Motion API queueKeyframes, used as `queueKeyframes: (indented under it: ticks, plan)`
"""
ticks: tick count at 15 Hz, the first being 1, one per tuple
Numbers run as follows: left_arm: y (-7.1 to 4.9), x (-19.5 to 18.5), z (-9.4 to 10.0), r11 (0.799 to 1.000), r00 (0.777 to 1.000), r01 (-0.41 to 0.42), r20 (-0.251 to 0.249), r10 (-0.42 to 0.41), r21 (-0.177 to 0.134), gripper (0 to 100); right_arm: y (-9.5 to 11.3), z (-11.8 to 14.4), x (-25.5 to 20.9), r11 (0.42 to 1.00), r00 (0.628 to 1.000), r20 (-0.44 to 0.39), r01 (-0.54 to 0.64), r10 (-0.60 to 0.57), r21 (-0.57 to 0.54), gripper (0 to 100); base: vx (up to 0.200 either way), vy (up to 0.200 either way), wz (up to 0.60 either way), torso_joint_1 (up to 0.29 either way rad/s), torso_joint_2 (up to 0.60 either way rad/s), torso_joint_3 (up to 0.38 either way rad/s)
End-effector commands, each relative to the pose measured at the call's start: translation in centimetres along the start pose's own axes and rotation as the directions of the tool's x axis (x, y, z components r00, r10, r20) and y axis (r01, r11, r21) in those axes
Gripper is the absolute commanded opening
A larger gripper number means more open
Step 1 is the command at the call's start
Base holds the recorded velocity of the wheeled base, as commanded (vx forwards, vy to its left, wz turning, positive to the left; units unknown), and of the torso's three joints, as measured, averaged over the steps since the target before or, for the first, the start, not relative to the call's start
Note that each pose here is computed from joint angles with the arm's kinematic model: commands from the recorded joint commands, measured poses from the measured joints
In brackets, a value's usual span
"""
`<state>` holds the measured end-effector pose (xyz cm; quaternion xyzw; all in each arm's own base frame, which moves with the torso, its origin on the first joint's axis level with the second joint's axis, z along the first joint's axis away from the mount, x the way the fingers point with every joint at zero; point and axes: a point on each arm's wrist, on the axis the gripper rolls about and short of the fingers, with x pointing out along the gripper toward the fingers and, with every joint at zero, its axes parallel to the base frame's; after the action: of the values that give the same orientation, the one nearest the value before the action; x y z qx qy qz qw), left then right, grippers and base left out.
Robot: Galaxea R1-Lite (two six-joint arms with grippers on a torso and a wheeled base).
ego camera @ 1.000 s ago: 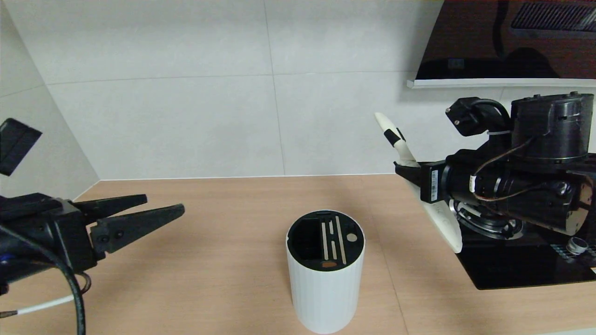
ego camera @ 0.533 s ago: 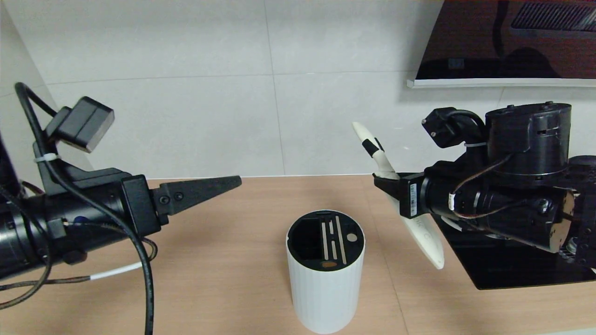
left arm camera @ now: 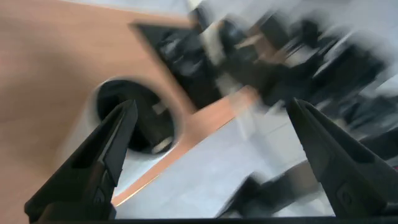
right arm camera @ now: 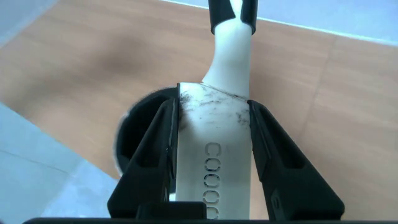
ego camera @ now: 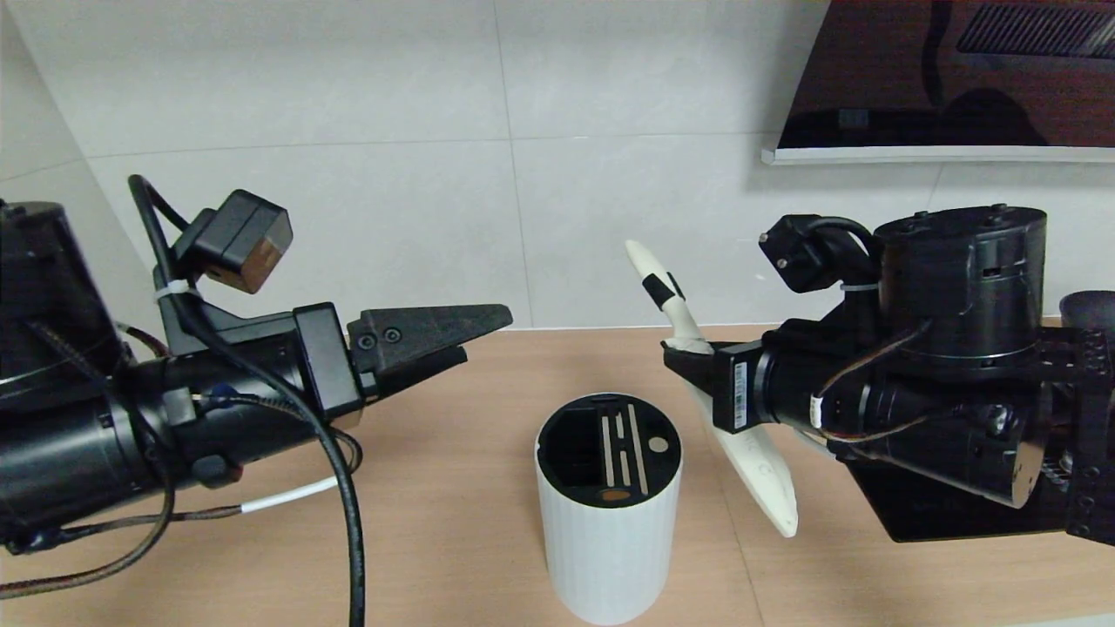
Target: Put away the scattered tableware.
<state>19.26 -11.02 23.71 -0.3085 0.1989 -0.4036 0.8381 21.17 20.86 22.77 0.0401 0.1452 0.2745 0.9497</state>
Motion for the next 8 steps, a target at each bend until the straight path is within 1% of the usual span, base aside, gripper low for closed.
queueKeyframes:
  ticks: [1, 3, 4, 6, 8]
  plan:
    - [0.7, 1.9, -0.6, 0.997, 1.0, 0.006, -0.028, -0.009, -0.082, 100, 0.8, -0.6, 0.5, 1.0, 1.0, -0.019, -0.02, 0.02, -0.001, 0, 0.0, 0.0, 0.0, 0.0, 0.0, 0.0]
    - [1.0, 2.6, -0.7, 0.993, 1.0, 0.016, -0.023, -0.019, -0.113, 100, 1.4, -0.4, 0.8, 0.999, 0.999, -0.016, -0.037, 0.037, 0.027, 0, 0.0, 0.0, 0.0, 0.0, 0.0, 0.0]
    - [1.0, 3.1, -0.8, 0.99, 0.999, 0.028, -0.019, -0.031, -0.137, 100, 2.0, -0.3, 0.8, 0.997, 0.998, -0.014, -0.054, 0.054, 0.049, 0, 0.0, 0.0, 0.0, 0.0, 0.0, 0.0]
    - [1.1, 4.1, -1.0, 0.983, 0.999, 0.036, 0.017, -0.034, -0.177, 100, 2.8, -0.4, 0.6, 0.995, 0.997, -0.017, -0.078, 0.079, 0.058, 0, 0.0, 0.0, 0.0, 0.0, 0.0, 0.0]
    - [1.2, 5.3, -1.4, 0.984, 0.999, 0.03, 0.04, -0.024, -0.177, 100, 3.4, -0.3, 0.5, 0.992, 0.995, -0.012, -0.098, 0.099, 0.085, 0, 0.0, 0.0, 0.0, 0.0, 0.0, 0.0]
